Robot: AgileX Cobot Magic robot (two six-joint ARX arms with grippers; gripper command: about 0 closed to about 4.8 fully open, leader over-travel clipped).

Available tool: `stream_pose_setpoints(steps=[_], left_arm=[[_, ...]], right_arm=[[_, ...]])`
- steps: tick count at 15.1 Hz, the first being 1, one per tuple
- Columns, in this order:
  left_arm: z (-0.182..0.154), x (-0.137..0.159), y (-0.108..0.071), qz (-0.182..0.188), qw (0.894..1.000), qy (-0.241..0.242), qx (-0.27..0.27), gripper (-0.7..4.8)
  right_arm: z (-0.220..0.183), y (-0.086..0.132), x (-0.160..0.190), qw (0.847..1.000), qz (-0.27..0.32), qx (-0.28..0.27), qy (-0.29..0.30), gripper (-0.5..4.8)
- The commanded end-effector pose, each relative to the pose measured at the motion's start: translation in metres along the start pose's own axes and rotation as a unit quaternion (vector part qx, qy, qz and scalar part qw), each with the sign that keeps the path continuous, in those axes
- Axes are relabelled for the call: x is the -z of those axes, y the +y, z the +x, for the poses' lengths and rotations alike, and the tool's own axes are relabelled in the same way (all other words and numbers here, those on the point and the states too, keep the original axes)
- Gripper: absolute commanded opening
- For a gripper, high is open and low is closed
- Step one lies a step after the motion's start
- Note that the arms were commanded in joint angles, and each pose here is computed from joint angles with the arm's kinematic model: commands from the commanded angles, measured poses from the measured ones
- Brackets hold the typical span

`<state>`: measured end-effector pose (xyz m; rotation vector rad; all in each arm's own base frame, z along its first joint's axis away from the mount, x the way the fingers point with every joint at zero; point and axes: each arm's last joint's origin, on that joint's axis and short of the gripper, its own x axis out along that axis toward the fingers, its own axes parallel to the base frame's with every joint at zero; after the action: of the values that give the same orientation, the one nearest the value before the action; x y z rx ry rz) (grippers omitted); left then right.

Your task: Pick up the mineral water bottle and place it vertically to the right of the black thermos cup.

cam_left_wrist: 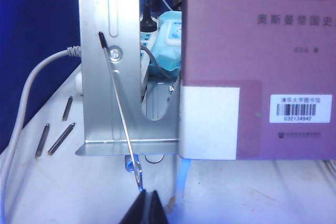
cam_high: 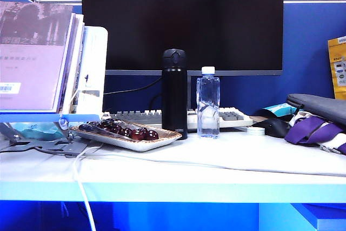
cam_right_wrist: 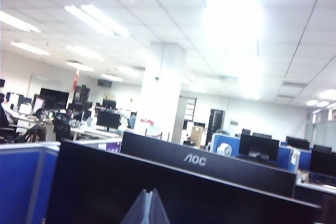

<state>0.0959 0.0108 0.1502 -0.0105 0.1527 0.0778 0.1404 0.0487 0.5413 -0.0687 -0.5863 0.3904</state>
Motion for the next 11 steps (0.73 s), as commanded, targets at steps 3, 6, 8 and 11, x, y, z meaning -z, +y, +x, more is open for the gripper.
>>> stream_pose_setpoints(steps=[3,6,8,11], left_arm=[[0.0,0.001,0.0,-0.002,1.0,0.005,0.0,-0.05],[0.0,0.001,0.0,-0.002,1.0,0.005,0.0,-0.05],[0.0,0.001,0.0,-0.002,1.0,0.005,0.0,-0.05],[0.0,0.001,0.0,-0.002,1.0,0.005,0.0,-0.05]], right_arm=[[-0.082,0.003,-0.043,0.998,0.001,0.037,0.051,-0.05],[-0.13,0.008,-0.043,0.991,0.005,0.041,0.125,-0.05],[-0.152,0.015,-0.01,0.99,-0.006,0.063,0.123,-0.05],[-0.172,0.023,0.075,0.987,0.001,0.101,0.123,-0.05]])
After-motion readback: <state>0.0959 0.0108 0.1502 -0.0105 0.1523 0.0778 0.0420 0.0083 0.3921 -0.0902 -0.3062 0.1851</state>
